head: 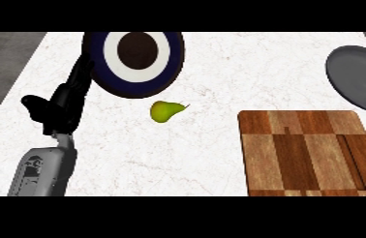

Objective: Pick the lemon from the cutting board and place it in the pan

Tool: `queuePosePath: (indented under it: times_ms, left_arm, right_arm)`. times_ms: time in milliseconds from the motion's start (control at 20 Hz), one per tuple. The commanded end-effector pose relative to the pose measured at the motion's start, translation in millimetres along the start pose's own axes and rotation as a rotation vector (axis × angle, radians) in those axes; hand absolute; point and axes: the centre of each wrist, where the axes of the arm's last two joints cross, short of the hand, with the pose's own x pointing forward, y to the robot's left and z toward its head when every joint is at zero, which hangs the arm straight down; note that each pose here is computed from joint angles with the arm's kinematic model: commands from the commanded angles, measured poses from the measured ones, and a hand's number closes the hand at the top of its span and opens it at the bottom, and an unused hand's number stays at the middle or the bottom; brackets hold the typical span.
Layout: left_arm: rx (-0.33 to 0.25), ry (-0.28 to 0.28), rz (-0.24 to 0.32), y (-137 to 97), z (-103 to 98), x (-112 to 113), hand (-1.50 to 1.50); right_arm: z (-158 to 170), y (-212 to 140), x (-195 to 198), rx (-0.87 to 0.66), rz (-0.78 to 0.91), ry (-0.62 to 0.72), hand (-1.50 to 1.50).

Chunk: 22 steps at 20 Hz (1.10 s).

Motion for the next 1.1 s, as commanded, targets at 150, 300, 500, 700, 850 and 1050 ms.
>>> queuePosePath:
  times_ms: [150,300,500,700,850,1050]
  left_arm:
    - [-0.005,-0.012,-0.003,2.1,-6.5,4.5,0.00]
    - [0.005,-0.005,0.004,3.2,-0.4,-1.0,0.00]
    - [0.008,-0.006,0.009,-7.6,-8.7,9.2,0.00]
    - [0.023,0.010,-0.003,-3.1,-3.9,3.7,0.00]
    - [0.014,0.027,0.018,1.9,2.9,-6.8,0.00]
    - [0.038,0.025,-0.005,16.1,3.4,-7.9,0.00]
  right_arm:
    - [11.7,20.8,-10.5,0.266,-0.189,0.133,-1.50]
    - [17.2,16.3,-32.1,0.327,-0.258,0.124,-1.50]
    - [12.3,7.1,-34.7,0.279,-0.274,0.081,-1.50]
    - [14.5,11.7,-32.9,0.176,-0.401,0.040,-1.50]
    - [12.6,6.9,-35.7,0.074,-0.526,0.037,-1.50]
    - [20.1,-4.7,-66.4,0.107,-0.674,0.030,-1.50]
